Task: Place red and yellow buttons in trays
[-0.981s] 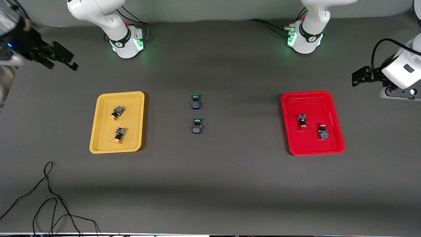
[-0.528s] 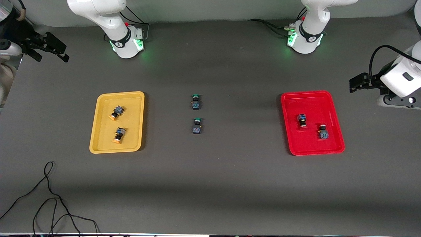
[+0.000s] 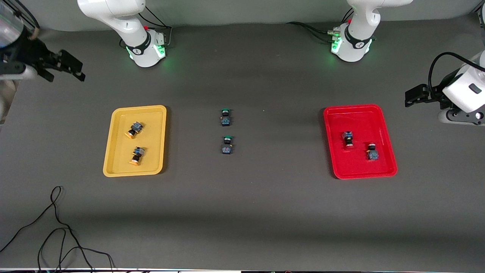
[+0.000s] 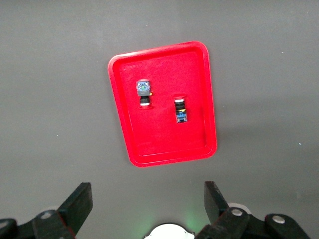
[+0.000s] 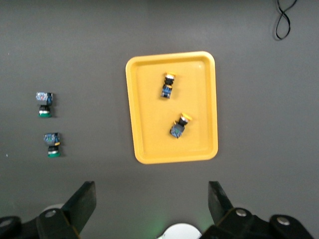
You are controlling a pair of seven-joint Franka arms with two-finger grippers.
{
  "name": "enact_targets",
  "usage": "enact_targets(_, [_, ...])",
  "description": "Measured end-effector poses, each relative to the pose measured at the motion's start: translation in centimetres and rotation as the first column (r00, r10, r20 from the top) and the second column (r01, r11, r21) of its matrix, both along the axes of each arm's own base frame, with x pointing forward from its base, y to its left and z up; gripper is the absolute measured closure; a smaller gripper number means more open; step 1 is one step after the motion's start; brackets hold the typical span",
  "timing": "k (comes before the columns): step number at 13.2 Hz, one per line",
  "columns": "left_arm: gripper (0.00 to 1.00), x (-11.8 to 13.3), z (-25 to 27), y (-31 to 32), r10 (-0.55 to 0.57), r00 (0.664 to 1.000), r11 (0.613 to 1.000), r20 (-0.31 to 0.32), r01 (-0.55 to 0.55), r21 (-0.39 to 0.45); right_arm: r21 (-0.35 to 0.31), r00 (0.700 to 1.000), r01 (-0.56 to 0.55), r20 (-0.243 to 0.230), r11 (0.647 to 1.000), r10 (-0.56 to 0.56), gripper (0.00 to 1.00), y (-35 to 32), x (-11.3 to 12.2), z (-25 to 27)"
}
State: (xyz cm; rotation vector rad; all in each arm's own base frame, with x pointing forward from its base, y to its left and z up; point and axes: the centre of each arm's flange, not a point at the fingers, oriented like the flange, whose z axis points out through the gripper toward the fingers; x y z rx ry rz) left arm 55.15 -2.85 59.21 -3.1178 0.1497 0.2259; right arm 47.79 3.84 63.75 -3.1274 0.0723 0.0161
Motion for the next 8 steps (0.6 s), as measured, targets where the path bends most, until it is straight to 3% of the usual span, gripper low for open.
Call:
enact_targets(3, [0.00,0.0,-0.1,0.1,0.001,1.000,1.000,-0.003,-0.001,0.000,0.000,1.000,0.000,0.002,1.000,0.000,0.00,0.2,2.7,-1.7])
enact_targets(8, [0.00,0.1,-0.2,0.1,0.002,1.000,1.000,-0.005,-0.002,0.000,0.001,1.000,0.000,0.014,1.000,0.000,0.00,0.2,3.1,-1.1])
